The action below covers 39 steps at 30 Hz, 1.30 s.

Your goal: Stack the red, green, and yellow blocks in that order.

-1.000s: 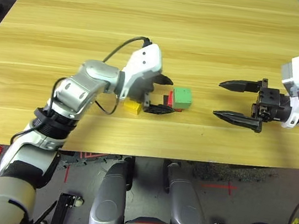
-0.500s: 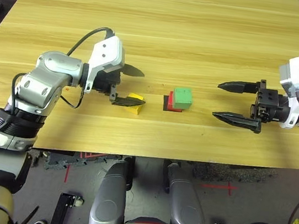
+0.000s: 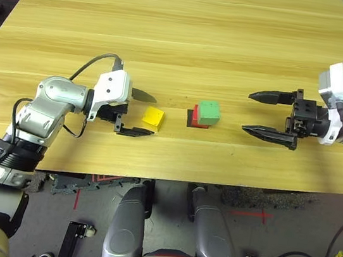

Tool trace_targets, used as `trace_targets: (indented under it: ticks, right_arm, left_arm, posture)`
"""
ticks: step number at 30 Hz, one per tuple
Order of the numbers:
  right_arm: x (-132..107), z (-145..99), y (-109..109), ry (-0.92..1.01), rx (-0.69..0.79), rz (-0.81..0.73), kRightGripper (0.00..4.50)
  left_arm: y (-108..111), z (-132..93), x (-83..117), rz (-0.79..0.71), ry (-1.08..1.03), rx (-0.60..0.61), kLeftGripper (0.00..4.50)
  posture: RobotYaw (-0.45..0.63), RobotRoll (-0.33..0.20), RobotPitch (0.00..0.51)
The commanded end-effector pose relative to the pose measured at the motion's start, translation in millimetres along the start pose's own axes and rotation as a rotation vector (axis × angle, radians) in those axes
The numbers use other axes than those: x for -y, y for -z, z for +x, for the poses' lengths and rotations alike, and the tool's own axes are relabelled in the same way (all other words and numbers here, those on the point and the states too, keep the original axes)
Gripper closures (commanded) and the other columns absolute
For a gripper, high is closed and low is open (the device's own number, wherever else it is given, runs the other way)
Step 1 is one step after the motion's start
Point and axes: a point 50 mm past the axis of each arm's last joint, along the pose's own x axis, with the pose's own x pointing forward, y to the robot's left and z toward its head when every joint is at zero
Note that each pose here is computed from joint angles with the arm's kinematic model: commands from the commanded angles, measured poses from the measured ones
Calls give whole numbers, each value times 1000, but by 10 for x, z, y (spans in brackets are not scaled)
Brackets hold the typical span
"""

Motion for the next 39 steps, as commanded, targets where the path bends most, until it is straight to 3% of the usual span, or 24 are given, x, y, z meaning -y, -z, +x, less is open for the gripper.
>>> trace_targets:
  ticks: [1,5,7,11,12,19,27,36,39]
  right_arm:
    - [-8,32,2,-20,-7,-2,0]
    - [-4,33,-2,-22,-8,-3,0]
    - [-4,27,0,-21,-10,-4,0]
    - [-15,16,9,-18,-14,-2,0]
    - [-19,16,12,-18,-15,-2,0]
    - [-22,26,31,-13,-17,-8,0]
    - [-15,66,62,-15,-14,-16,0]
    - [-9,110,83,-12,0,-22,0]
    - [-5,123,85,-8,4,-25,0]
  left_arm:
    - [110,119,36,-1,19,-9,35]
    - [138,183,29,23,30,-2,196]
    - [127,201,25,21,36,8,587]
    - [93,194,8,8,37,22,2011]
    - [86,185,2,4,37,22,2091]
    - [21,109,-94,9,27,7,2400]
    - [-523,110,-294,-54,-33,122,2400]
    - [-1113,113,-344,-94,-76,154,2400]
    - [-1183,170,-327,-131,-81,158,2400]
  posture:
    - [275,15,267]
    - [271,12,269]
    - [267,10,270]
    - [263,11,268]
    - [263,11,268]
    - [262,19,256]
    - [275,39,244]
    - [282,64,236]
    - [279,73,235]
